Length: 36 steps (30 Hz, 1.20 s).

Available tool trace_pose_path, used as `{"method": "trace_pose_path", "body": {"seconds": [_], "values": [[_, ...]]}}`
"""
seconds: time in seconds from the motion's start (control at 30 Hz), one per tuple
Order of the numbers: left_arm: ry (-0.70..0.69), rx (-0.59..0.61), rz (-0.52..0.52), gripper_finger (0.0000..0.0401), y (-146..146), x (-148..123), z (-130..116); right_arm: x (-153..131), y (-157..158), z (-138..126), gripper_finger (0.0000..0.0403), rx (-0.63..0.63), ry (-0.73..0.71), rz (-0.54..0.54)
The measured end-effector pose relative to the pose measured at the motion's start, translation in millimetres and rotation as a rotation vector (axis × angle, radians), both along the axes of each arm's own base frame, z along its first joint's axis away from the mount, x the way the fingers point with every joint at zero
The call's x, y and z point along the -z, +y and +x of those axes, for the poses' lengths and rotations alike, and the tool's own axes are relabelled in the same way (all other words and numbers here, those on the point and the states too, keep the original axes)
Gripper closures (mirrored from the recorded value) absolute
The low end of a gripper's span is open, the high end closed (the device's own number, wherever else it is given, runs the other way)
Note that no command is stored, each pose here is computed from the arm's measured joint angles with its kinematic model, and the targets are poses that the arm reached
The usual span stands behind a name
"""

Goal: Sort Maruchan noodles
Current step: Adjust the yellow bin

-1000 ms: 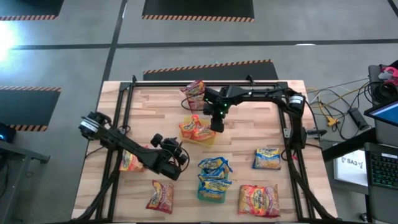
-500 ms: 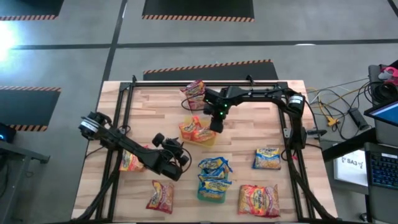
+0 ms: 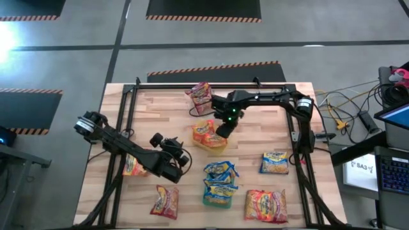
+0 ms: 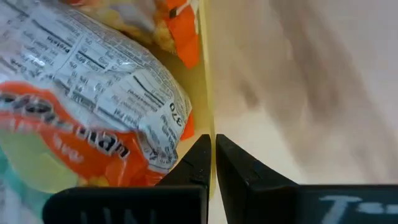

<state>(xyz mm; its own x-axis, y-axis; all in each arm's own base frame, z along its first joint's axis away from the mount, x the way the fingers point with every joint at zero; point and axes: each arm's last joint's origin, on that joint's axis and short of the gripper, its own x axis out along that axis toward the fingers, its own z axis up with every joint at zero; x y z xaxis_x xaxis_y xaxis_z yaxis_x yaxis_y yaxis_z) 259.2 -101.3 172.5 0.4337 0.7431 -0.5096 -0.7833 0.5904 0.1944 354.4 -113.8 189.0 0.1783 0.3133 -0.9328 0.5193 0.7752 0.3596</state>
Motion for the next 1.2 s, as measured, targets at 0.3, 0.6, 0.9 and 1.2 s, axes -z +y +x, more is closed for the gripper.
{"method": "trace_pose_path", "body": {"seconds": [0.3,0.6,0.9,1.2], "values": [[-0.022,-0.009,-0.016,0.0262,-1.8,0.6,-0.3,-17.5,14.9,-8.5,0.0394,0.229,0.105,0.109],[-0.035,-0.007,-0.024,0.0262,-4.3,0.8,-1.1,-28.4,41.6,-3.6,0.0394,0.493,0.182,0.138],[-0.036,0.023,-0.025,0.0262,-12.3,0.9,-4.4,-29.6,56.1,15.0,0.0394,0.591,0.075,0.157],[-0.045,0.036,-0.03,0.0262,-16.6,0.9,-6.0,-24.9,58.1,11.8,0.0394,0.462,0.063,0.15]]}}
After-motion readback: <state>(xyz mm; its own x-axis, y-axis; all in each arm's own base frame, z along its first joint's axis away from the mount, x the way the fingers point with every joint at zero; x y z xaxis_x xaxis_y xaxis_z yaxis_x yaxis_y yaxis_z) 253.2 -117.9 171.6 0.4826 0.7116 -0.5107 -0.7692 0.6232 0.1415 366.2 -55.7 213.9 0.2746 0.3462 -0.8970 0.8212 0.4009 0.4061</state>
